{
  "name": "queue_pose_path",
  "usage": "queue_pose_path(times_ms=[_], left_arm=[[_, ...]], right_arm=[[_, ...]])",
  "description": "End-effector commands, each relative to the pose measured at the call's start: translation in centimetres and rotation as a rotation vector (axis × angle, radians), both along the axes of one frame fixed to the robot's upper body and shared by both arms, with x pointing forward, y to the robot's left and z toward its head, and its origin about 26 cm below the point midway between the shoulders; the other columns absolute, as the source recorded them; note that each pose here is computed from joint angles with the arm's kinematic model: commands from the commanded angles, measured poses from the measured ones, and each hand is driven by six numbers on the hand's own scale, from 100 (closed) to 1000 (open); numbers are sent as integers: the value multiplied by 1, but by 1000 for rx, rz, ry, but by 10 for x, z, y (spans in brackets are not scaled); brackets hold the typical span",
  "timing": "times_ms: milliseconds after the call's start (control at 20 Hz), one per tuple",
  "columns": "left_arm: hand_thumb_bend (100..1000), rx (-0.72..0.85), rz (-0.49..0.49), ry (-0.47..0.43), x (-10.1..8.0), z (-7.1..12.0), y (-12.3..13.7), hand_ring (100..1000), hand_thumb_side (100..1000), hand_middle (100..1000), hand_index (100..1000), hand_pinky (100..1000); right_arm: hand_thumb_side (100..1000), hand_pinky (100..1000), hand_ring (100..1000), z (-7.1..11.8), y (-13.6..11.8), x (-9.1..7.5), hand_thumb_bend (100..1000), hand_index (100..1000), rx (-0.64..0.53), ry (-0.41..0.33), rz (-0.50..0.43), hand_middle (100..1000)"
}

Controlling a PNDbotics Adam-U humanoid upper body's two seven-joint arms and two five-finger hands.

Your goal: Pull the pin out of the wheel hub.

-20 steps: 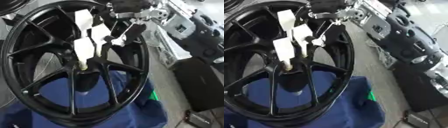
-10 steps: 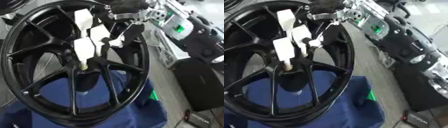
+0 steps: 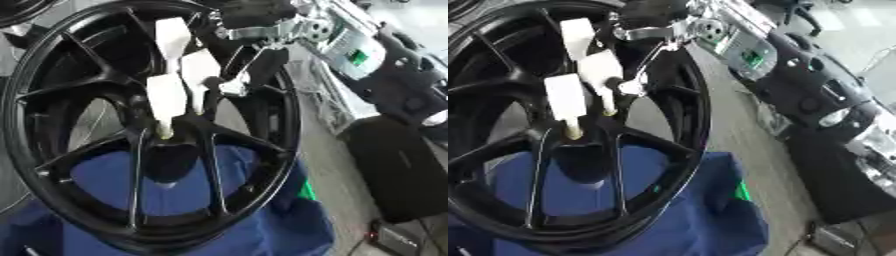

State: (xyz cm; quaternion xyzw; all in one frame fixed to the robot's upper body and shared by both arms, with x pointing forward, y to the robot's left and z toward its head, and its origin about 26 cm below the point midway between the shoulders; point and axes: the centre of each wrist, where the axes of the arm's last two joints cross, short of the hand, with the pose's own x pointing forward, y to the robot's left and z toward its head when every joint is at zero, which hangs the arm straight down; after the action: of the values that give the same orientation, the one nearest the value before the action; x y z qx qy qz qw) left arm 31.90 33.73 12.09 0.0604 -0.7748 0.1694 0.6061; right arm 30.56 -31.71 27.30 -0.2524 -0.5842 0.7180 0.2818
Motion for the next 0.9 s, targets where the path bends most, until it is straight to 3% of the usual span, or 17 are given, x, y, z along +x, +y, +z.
queue_pose_path(times_ms=[50,250,900], left_arm=[[168,17,2,-15,0,6,2,763,835,664,731,743],[167,16,2,-14,0,6,2,763,834,664,731,744],[161,16,12,-3,-1,4,4,763,834,663,729,745]], right_arm=[[546,823,714,1,-3,1,100,753,-5,11,-15,505],[579,812,693,0,-2,1,100,705,16,29,-10,476],[502,754,577,3,6,-6,100,510,119,86,-9,339]])
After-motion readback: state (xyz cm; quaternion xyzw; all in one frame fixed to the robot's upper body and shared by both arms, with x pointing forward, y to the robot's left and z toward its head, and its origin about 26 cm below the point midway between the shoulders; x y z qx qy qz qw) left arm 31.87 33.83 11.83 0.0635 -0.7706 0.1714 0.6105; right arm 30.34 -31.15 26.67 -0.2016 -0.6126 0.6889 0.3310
